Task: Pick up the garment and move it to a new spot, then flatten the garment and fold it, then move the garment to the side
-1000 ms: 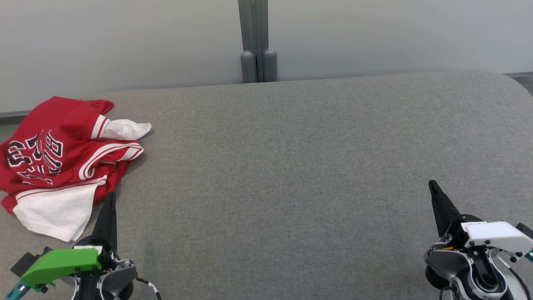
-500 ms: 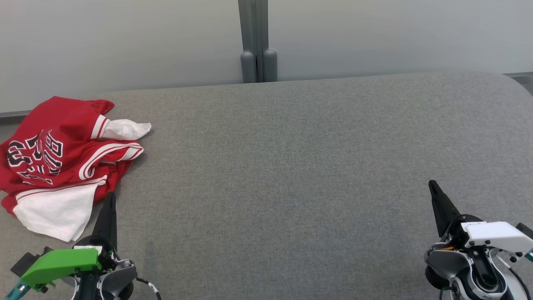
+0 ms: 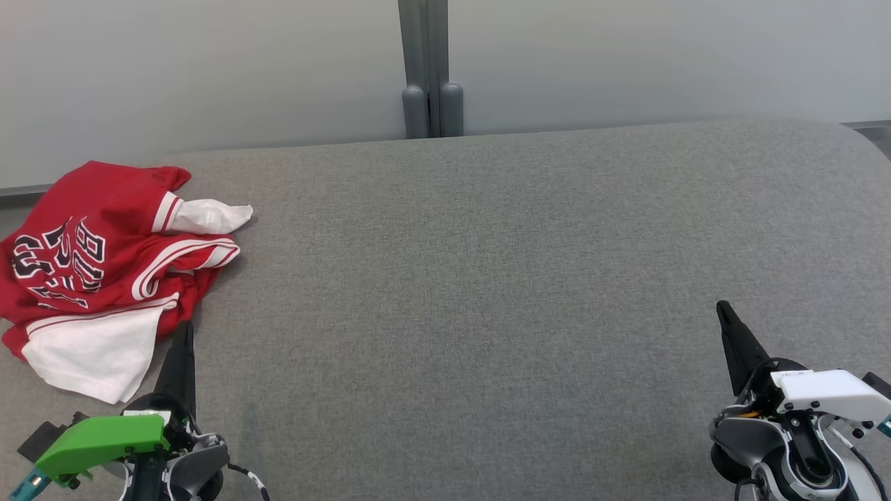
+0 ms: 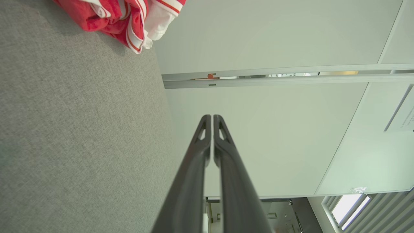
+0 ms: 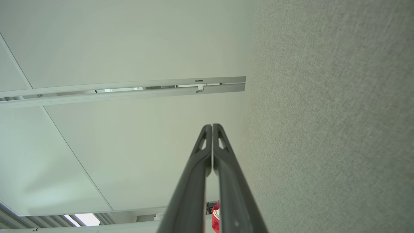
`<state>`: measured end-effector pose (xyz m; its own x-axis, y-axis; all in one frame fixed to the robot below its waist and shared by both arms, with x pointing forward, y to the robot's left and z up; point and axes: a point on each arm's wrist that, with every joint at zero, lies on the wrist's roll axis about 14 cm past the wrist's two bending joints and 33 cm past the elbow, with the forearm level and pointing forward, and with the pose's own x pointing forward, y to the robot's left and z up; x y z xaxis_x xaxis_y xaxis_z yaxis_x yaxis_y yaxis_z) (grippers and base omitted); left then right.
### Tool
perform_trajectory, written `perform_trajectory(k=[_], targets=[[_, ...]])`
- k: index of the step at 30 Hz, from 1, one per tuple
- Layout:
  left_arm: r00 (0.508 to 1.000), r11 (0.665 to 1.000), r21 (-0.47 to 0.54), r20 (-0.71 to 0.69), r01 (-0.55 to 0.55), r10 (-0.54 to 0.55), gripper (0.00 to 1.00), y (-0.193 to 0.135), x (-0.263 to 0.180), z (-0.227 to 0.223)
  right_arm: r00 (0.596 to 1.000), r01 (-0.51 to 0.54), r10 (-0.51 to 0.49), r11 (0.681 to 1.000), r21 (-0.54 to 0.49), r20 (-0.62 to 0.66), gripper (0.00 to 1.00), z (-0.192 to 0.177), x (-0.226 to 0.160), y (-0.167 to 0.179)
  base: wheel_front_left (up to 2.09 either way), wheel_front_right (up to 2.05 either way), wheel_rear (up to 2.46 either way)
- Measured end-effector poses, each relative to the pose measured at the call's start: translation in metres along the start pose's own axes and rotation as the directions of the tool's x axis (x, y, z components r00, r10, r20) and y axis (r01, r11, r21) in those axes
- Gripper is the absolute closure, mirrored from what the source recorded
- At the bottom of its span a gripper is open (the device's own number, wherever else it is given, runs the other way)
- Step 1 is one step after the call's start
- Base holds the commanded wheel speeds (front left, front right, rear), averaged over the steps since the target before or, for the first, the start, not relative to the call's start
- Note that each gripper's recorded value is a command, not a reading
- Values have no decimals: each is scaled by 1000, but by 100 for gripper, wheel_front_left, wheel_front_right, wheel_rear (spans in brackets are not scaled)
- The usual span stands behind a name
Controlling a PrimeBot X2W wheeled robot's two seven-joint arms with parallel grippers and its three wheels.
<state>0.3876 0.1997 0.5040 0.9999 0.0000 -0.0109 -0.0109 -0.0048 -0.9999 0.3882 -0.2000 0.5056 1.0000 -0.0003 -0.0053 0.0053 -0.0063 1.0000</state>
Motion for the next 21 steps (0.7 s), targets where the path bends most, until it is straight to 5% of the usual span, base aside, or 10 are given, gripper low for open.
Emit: perform_trajectory(k=[21], targets=[[1000, 1000, 0, 0, 0, 0, 100, 0, 0, 0, 1000, 0, 0, 1000, 0, 0, 100, 0, 0, 0, 0, 0, 0]])
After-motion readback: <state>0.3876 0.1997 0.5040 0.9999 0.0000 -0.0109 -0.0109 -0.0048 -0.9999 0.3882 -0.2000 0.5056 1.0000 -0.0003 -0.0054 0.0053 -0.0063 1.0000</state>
